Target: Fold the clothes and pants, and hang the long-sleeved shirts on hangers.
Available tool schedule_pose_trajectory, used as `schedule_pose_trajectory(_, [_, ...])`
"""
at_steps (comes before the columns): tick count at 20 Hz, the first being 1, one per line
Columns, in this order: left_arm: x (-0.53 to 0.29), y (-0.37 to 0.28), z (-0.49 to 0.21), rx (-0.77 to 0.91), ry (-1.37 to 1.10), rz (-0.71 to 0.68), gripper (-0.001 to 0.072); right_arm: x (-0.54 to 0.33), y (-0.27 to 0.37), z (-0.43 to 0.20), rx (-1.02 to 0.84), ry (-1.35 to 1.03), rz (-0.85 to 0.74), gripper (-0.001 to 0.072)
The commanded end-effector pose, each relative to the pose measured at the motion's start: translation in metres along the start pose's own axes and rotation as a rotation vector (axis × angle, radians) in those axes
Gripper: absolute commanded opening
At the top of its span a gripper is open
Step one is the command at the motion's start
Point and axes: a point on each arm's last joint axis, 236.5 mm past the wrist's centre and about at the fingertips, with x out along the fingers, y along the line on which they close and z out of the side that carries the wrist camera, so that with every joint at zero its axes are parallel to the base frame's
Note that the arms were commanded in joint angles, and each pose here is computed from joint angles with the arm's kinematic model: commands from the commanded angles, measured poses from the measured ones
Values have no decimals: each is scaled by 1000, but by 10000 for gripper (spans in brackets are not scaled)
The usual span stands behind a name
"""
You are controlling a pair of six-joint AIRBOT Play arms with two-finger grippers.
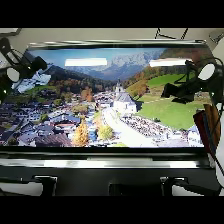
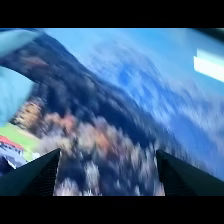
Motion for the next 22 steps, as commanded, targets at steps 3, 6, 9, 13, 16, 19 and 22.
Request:
schedule_pose_trajectory(3, [74,133,-12,-730,200,39,720,0,0,7,-2,-28,0,603])
schedule_pose_trajectory(6, [102,170,-39,-811,223,74,720,0,1,9,-2,-39,1,603])
schedule_pose_trajectory(9, [132,180,-38,-814,117,68,720,0,1,13,-2,-54,3,603])
schedule_pose_trajectory(13, [161,149,-25,-724,-34,-23,720,-1,2,20,-1,-85,8,602])
schedule_pose_trajectory(16, [174,141,-24,-745,-116,-36,720,-1,4,22,2,-92,15,602])
schedule_pose_trajectory(19, [184,146,-35,-750,-122,-23,719,0,4,16,6,-70,17,602])
schedule_pose_trajectory(22, [187,145,-41,-795,-108,-30,133,0,6,10,9,-42,26,602])
